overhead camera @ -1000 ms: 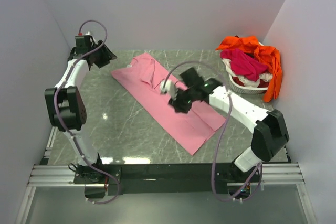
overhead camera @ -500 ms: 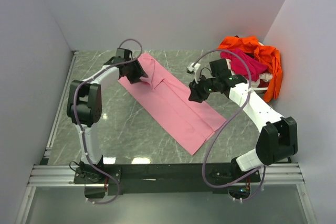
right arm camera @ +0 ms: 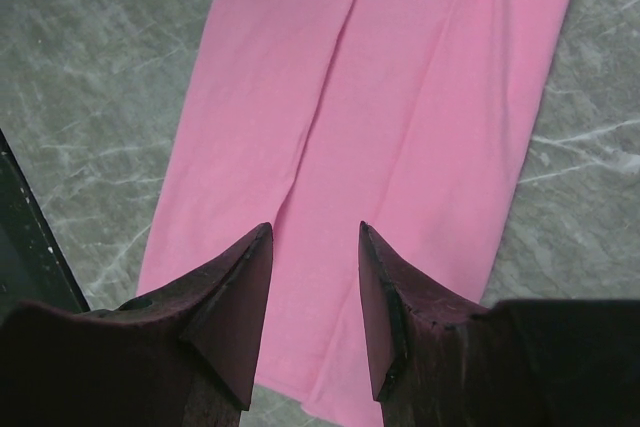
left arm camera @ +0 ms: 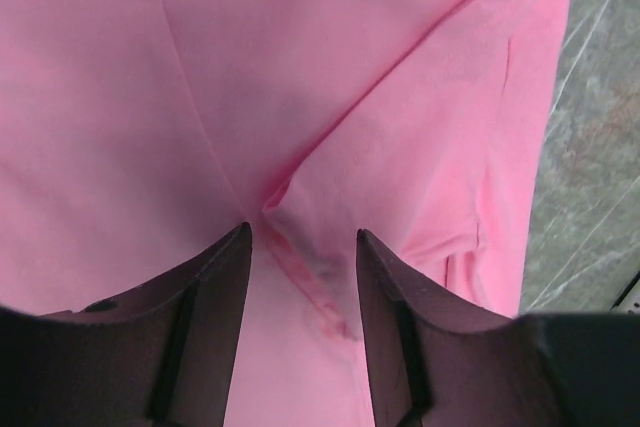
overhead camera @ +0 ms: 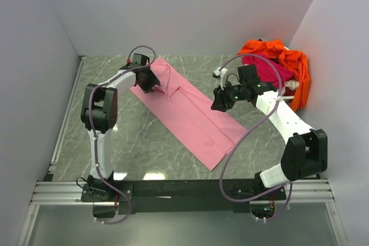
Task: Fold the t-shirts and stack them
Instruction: Fold the tshirt
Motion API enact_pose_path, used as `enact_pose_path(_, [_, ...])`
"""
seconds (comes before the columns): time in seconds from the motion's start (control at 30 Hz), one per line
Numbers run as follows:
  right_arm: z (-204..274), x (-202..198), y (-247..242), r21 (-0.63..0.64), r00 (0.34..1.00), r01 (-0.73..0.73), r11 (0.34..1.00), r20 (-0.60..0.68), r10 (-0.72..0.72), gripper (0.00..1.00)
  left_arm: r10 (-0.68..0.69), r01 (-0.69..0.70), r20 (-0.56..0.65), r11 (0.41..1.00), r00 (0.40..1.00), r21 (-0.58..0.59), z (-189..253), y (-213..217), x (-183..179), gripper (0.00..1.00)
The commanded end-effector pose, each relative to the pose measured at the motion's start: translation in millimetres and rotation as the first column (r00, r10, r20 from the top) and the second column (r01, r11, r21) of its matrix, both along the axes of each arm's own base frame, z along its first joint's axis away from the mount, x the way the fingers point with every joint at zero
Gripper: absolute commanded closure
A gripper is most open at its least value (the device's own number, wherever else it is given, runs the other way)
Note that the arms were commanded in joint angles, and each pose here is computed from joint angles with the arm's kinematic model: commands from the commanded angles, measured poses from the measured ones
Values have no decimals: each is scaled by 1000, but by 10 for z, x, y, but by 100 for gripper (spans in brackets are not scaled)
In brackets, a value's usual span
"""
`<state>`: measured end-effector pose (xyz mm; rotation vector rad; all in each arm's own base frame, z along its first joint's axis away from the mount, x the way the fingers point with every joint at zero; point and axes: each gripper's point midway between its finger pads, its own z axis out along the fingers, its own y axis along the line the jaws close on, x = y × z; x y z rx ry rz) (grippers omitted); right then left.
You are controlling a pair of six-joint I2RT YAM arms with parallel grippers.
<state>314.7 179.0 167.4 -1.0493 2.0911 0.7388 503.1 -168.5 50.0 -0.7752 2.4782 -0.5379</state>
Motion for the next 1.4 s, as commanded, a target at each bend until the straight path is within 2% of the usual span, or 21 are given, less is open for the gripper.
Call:
enact_pose_path(0.0, [87, -11, 28, 33, 1000, -11, 999, 15, 10, 53, 28, -28, 33, 1000, 999, -5, 61, -31, 167, 49])
enact_pose_path(0.13, [66, -10, 18, 28, 1000, -13, 1000, 6, 13, 53, 33, -33, 33, 999, 999, 1, 36, -33, 232, 51])
enact_pose_path(0.17, [65, -13, 18, 28, 1000, -15, 999, 5, 14, 53, 30, -30, 38, 1000, 999, -4, 38, -46, 251, 58])
enact_pose_path(0.23, [62, -15, 12, 27, 1000, -15, 1000, 4, 15, 54, 29, -28, 48, 1000, 998, -9, 45, -60, 287, 63])
enact_pose_path(0.37, [71, -25, 15, 29, 1000, -19, 999, 5, 19, 54, 5, -2, 102, 999, 995, -32, 201, -119, 376, 83])
enact_pose_path(0.53, [48, -25, 3, 24, 1000, -24, 999, 0, 24, 54, -90, 101, 158, 992, 983, -69, 406, -323, 463, 92])
enact_pose_path(0.63, [49, -22, -11, 23, 1000, -22, 999, -2, 22, 54, -167, 187, 182, 978, 969, -96, 453, -524, 466, 93])
enact_pose_path(0.8, [79, -16, -42, 30, 1000, -15, 999, 5, 15, 55, -297, 326, 185, 933, 937, -155, 366, -919, 368, 89])
enact_pose_path(0.9, [71, -10, -62, 30, 1000, -9, 1000, 1, 9, 55, -392, 430, 204, 882, 897, -193, 371, -1146, 275, 78])
enact_pose_path(1.0, [45, -2, -85, 25, 1000, -4, 1000, -7, 4, 55, -470, 515, 241, 837, 849, -183, 459, -1299, 211, 64])
enact_pose_path(1.03, [49, 1, -90, 25, 1000, -3, 1000, -6, 3, 55, -488, 535, 256, 828, 835, -169, 493, -1316, 205, 58])
enact_pose_path(1.13, [27, 10, -101, 19, 1000, 1, 1000, -13, 0, 55, -519, 573, 300, 810, 801, -128, 655, -1330, 213, 52])
enact_pose_path(1.23, [2, 16, -103, 13, 1000, 3, 1000, -18, -3, 55, -536, 595, 347, 799, 770, -85, 863, -1320, 233, 50])
enact_pose_path(1.37, [-32, 41, -133, 2, 999, 19, 1000, -26, -19, 55, -535, 577, 423, 816, 731, 34, 1311, -1182, 237, 50])
